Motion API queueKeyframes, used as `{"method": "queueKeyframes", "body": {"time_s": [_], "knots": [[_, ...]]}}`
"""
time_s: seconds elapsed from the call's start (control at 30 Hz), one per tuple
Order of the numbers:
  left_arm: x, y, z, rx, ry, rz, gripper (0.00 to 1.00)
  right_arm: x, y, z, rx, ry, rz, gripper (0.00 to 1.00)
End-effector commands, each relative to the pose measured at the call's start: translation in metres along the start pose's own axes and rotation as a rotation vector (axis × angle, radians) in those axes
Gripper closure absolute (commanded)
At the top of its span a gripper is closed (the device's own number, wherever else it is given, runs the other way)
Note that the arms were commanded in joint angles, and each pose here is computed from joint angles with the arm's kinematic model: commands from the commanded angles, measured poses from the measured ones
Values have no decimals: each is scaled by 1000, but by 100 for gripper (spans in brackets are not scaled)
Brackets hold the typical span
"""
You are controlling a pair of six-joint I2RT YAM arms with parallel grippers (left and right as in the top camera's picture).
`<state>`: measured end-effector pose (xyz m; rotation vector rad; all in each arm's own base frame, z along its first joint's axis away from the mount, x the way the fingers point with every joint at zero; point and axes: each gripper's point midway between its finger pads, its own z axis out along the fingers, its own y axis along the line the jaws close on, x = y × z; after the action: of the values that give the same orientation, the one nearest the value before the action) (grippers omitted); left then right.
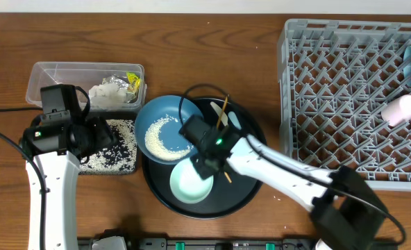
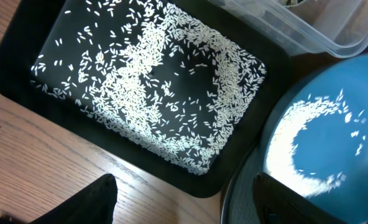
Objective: Sort waste into correct bins and load items into the dishwasher rack
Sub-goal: 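Lift the pale green bowl off the tray with the right gripper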
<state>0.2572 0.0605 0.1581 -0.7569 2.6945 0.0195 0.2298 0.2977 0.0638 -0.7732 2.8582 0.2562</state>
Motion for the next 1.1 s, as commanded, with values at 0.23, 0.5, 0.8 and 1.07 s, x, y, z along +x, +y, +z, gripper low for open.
{"method": "queueKeyframes", "body": {"time_s": [0.23, 0.5, 0.8, 1.07], "knots": [[-1, 1, 0, -6, 0, -19, 29, -51, -91, -78, 233, -246, 86, 99], [-1, 1, 0, -6, 0, -19, 29, -38, -107, -74, 200, -173, 131, 99], [-1, 1, 0, -6, 0, -19, 29, -11, -89, -34, 179, -36, 89, 99], [-1, 1, 0, -6, 0, -19, 29, 5, -93, -16, 192, 21, 99, 99]]}}
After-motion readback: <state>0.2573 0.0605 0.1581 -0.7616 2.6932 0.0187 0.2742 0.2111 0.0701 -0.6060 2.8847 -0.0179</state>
